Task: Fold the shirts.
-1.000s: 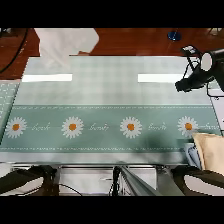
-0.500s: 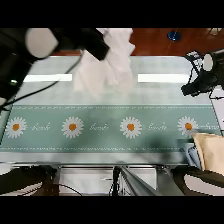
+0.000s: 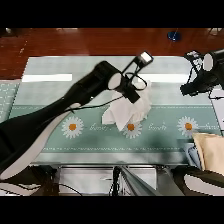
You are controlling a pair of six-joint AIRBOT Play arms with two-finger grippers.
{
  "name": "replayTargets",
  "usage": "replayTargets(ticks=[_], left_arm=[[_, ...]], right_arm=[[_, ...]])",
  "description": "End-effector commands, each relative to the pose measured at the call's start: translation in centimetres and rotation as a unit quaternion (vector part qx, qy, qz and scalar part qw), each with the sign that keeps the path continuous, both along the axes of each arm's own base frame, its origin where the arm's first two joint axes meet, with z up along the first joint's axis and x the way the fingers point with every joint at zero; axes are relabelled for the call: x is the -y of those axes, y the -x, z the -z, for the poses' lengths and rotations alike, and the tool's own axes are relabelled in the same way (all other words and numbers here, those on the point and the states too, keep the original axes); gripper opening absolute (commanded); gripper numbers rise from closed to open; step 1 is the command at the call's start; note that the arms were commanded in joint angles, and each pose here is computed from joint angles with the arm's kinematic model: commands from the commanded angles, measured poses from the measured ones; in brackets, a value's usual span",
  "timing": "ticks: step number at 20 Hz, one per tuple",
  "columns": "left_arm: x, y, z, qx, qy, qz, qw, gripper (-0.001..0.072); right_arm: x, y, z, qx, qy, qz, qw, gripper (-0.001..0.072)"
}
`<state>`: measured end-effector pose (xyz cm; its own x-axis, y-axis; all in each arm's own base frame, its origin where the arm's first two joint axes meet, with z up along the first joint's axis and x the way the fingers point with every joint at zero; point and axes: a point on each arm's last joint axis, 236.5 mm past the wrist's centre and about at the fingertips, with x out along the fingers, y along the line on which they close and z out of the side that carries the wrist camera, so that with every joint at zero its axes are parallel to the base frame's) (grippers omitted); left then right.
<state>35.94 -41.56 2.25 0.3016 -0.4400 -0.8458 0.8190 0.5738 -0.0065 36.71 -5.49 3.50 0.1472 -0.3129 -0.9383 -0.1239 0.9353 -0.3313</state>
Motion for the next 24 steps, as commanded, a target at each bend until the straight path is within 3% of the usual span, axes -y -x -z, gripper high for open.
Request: replayTargets(ticks=[1,2,3,4,7,10,12,16,17,18,19,24], left_arm=[[0.8,1.2,4.8,-0.03,-0.036,0.026,0.999,0.0032],[-0.1,0.0,3.8,-0.013,-0.043,0.021,0.999,0.0066],[-1.7,-1.8,1.8,0.012,-0.055,0.01,0.998,0.0205],[-3.8,-3.9,-1.0,0.038,-0.065,-0.01,0.997,0.0284],[-13.1,-7.9,-9.5,0.07,-0.069,-0.099,0.99,0.0287],[-25.4,-7.7,-12.5,0.001,-0.075,-0.244,0.967,0.0598],[-31.1,-5.1,-10.9,-0.099,-0.065,-0.297,0.948,0.0622],[-31.0,-0.6,-5.1,-0.252,0.088,-0.276,0.923,0.0622],[-30.3,0.3,-3.2,-0.275,0.117,-0.274,0.914,0.0622],[-29.6,1.4,-1.4,-0.299,0.133,-0.272,0.905,0.0666],[-28.6,2.4,0.4,-0.323,0.144,-0.267,0.896,0.072],[-23.7,3.8,5.6,-0.328,0.133,-0.227,0.907,0.072]], right_arm=[[-0.5,-0.5,0.0,0.01,-0.01,-0.003,1.0,0.0294],[-0.4,-0.5,0.0,0.01,-0.01,-0.003,1.0,0.0294],[-0.5,-0.5,0.0,0.011,-0.01,-0.004,1.0,0.0293],[-0.5,-0.6,0.0,0.012,-0.01,-0.004,1.0,0.0294],[-0.5,-0.5,0.0,0.011,-0.01,-0.004,1.0,0.0294],[-0.5,-0.5,0.0,0.01,-0.01,-0.003,1.0,0.0294],[-0.4,-0.4,0.1,0.009,-0.01,-0.003,1.0,0.0294],[-0.4,0.9,1.8,-0.019,-0.008,-0.006,1.0,0.0297],[-0.3,1.6,2.7,-0.034,-0.008,-0.007,0.999,0.0358],[-0.5,2.4,3.7,-0.05,-0.011,-0.011,0.999,0.0434],[-0.9,3.2,4.6,-0.065,-0.027,-0.012,0.997,0.0467],[-3.8,4.5,6.5,-0.077,-0.168,0.03,0.982,0.0478]])
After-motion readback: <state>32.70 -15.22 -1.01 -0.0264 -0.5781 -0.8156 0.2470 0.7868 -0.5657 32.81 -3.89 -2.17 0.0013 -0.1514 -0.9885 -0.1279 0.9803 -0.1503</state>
